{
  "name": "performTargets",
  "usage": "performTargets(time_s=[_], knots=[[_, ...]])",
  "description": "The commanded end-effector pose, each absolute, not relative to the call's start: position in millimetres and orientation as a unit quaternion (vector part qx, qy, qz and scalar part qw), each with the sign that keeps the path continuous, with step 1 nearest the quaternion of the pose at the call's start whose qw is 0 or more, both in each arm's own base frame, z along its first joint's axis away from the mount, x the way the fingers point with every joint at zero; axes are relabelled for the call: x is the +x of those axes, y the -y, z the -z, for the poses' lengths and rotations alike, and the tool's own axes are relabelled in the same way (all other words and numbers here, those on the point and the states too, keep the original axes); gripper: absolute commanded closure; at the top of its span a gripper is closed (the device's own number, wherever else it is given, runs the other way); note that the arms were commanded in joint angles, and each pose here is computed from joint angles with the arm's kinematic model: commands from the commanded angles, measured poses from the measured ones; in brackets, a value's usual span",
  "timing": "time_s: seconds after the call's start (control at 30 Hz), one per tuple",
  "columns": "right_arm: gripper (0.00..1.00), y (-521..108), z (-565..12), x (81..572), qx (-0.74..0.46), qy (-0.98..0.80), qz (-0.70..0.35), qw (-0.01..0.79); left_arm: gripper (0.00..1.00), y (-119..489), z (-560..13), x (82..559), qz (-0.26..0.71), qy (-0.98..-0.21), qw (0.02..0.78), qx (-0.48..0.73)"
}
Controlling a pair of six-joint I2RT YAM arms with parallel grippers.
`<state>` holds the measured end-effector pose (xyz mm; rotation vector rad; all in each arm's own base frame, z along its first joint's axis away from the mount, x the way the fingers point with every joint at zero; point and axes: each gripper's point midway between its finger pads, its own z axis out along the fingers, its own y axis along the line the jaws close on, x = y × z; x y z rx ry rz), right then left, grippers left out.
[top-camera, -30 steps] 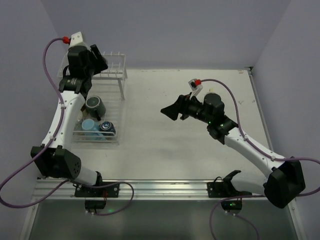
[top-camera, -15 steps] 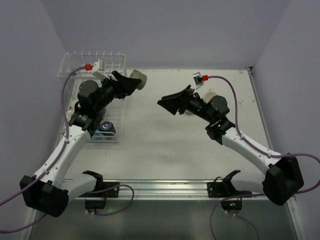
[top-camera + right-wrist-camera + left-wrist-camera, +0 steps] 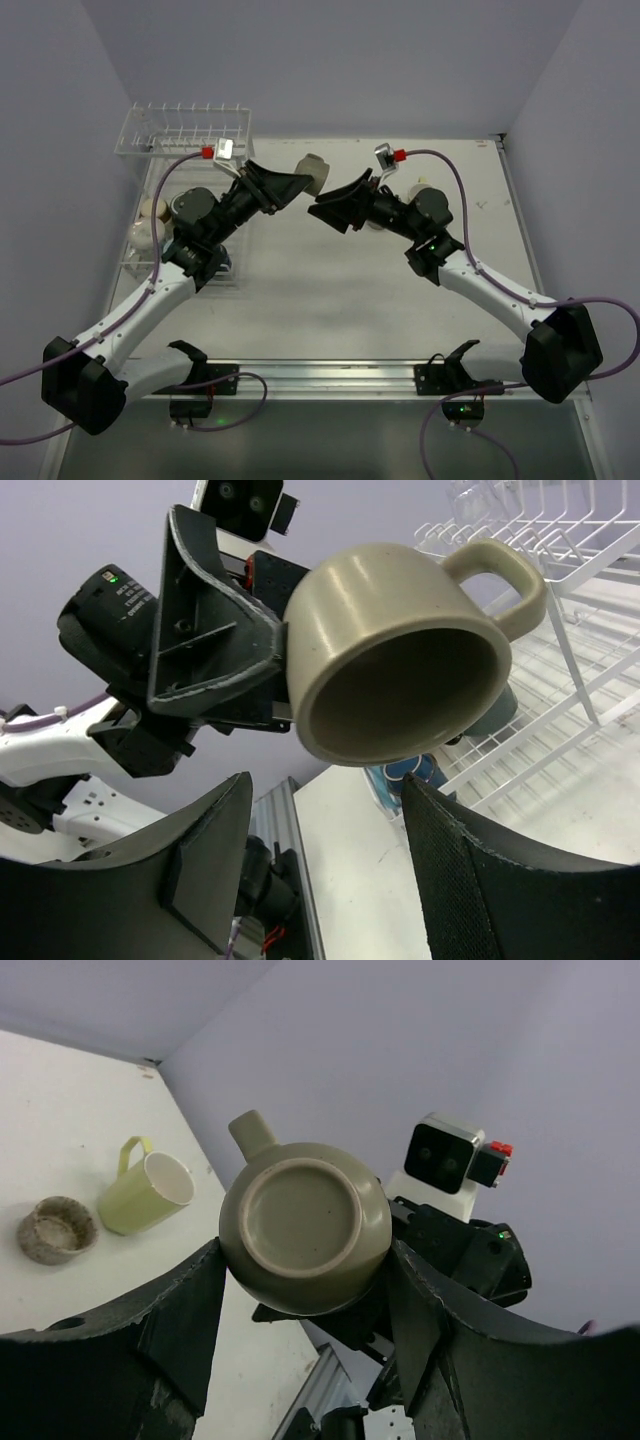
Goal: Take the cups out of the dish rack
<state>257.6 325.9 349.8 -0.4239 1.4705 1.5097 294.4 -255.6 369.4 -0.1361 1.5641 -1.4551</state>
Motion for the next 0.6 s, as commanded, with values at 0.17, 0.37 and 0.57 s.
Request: performTargets(time_s=[0.17, 0.37, 0.57], knots=[[0.41, -319, -384, 258, -0.205, -0.566, -0.588, 0.541, 0.83, 263, -401, 277, 0.643, -0.589, 0.487, -0.050], [0.42, -310, -378, 253, -0.207, -0.579, -0.559, 0.556, 0.83, 263, -393, 281, 0.633, -0.597, 0.490, -0.061], [0.36, -300, -372, 255, -0.195, -0.595, -0.535, 0.567, 0.83, 267, -386, 282, 0.626, -0.604, 0.490, -0.062]])
